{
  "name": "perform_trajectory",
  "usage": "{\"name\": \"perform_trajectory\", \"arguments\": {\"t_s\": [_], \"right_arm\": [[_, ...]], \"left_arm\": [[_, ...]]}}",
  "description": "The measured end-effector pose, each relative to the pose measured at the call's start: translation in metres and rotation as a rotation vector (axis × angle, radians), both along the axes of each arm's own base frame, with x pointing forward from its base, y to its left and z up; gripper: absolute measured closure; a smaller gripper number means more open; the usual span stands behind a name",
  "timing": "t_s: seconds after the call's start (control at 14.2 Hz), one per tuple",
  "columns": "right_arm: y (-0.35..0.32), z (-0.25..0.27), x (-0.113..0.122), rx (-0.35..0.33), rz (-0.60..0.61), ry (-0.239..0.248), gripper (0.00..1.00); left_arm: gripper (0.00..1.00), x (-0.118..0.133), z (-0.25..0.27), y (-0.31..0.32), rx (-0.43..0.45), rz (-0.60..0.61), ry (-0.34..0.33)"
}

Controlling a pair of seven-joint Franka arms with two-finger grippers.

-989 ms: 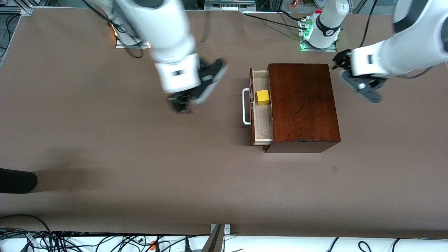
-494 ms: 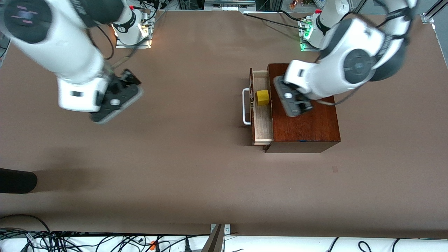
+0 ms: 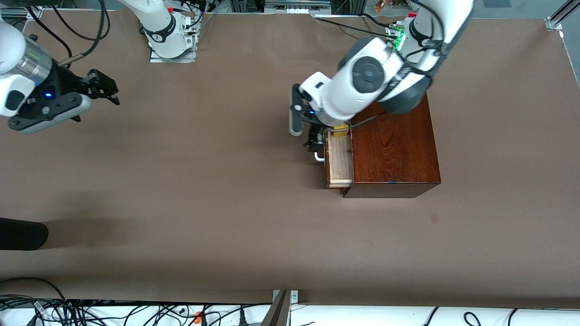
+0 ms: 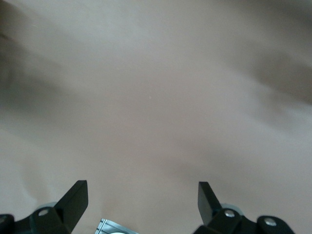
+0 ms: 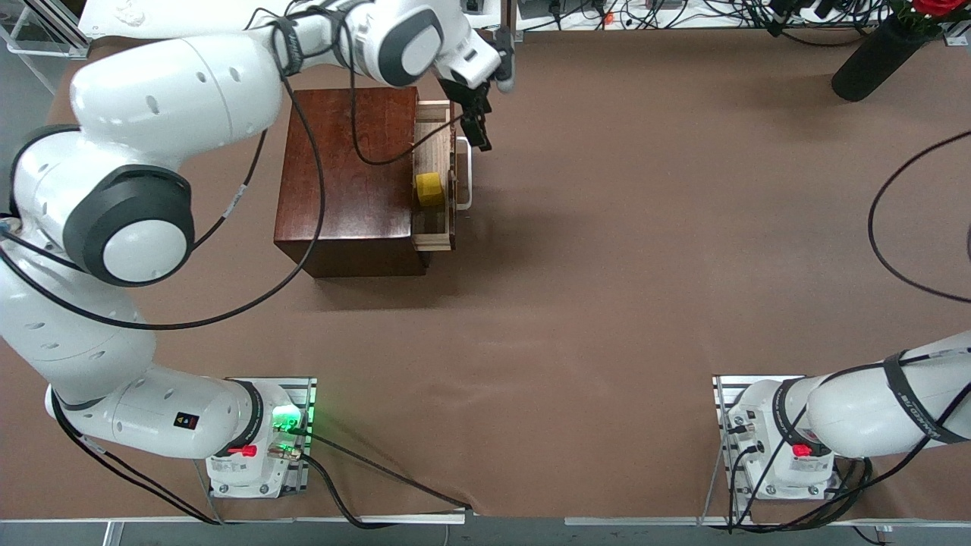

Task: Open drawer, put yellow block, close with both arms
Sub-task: 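Push the drawer shut into the box with the left gripper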

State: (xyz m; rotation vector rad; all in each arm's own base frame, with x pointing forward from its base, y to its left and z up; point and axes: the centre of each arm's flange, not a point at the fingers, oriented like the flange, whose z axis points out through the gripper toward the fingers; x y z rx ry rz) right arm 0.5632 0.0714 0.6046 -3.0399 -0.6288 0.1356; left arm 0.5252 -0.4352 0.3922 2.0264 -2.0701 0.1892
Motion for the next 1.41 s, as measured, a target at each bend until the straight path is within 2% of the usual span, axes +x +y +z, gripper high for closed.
{"name": "perform_trajectory", "arguments": {"t_s": [0.14, 0.28, 0.49, 0.78, 1.2, 1.41], "right_arm": [[-0.018, -0.017, -0.007, 0.002, -0.035, 0.018, 0.0], [-0.024, -0.022, -0.008, -0.001, -0.089, 0.016, 0.0], [-0.027, -0.02, -0.004, -0.001, -0.127, -0.014, 0.0], [-0.043, -0.005, 0.002, 0.003, -0.167, -0.071, 0.0], [-0.046, -0.004, 0.002, 0.002, -0.172, -0.074, 0.0], [-0.045, -0.006, 0.004, 0.0, -0.172, -0.074, 0.0]], "left_arm": [[0.0, -0.007, -0.029, -0.009, 0.025, -0.045, -0.031], [0.0, -0.012, -0.055, -0.011, 0.04, -0.071, -0.029], [0.0, -0.017, -0.081, -0.005, 0.1, -0.116, -0.033], [0.0, -0.017, -0.096, -0.001, 0.119, -0.135, -0.022], [0.0, 0.004, -0.101, 0.044, 0.181, -0.157, 0.062], [0.0, 0.015, -0.102, 0.065, 0.183, -0.148, 0.088]]}}
